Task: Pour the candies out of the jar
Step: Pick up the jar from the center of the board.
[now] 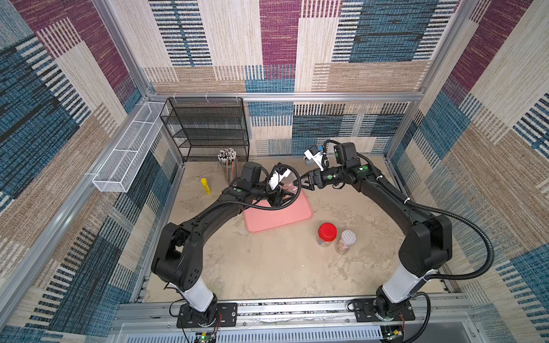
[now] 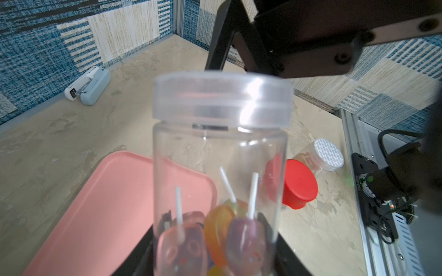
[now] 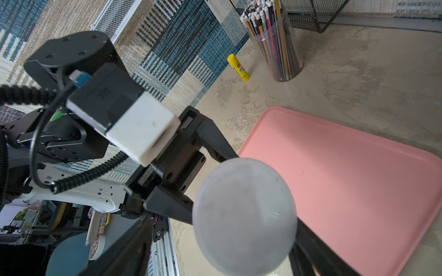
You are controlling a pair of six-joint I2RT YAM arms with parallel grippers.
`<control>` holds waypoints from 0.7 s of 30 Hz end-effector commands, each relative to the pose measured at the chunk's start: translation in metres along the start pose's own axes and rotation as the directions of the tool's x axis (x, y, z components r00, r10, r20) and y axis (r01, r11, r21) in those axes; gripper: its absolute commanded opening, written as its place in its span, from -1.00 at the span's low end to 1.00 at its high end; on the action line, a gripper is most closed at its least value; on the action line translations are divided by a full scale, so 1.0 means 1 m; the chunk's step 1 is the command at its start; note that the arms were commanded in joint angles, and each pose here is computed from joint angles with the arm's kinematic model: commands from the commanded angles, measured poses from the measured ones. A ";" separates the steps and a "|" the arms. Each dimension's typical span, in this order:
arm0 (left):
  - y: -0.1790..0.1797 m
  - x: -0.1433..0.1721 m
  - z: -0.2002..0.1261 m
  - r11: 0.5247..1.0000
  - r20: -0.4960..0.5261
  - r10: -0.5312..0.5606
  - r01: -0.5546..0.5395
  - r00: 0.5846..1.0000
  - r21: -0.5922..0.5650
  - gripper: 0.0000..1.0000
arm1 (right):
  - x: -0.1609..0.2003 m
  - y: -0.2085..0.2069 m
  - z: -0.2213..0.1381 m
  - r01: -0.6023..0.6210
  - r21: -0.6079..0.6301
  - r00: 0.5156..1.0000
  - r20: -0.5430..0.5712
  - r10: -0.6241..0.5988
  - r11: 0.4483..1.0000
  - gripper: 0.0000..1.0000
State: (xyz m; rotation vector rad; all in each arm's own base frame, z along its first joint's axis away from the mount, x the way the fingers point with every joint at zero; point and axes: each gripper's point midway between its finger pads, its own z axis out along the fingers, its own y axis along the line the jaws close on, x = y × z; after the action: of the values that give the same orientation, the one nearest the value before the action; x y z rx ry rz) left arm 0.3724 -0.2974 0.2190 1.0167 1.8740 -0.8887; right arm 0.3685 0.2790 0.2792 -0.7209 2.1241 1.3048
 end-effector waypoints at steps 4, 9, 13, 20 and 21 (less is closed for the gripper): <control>0.027 -0.003 -0.005 0.983 0.039 -0.072 0.077 0.997 -0.164 -1.00 | -0.023 -0.009 -0.008 -0.042 0.082 0.993 0.111 0.033 0.996 0.87; 0.042 0.001 -0.003 0.946 0.042 -0.114 0.122 0.993 -0.302 -1.00 | -0.034 -0.025 -0.012 -0.132 0.145 0.970 0.225 0.097 0.981 0.85; 0.042 0.004 0.001 0.923 0.021 -0.088 0.090 0.996 -0.373 -1.00 | -0.036 -0.035 -0.010 -0.183 0.159 0.956 0.259 0.138 0.970 0.81; 0.038 0.002 -0.002 0.904 0.038 -0.053 0.064 0.998 -0.422 -1.00 | -0.038 -0.041 -0.009 -0.236 0.171 0.931 0.323 0.172 0.957 0.74; 0.038 0.002 -0.001 0.905 0.037 -0.049 0.060 0.998 -0.422 -1.00 | -0.037 -0.039 -0.005 -0.233 0.163 0.932 0.318 0.172 0.959 0.74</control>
State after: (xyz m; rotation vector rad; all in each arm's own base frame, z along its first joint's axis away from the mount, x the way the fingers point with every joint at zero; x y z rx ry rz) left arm 0.3951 -0.2802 0.1927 0.7280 2.0357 -0.5185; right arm 0.4144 0.2607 0.2669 -0.2297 2.1498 1.1908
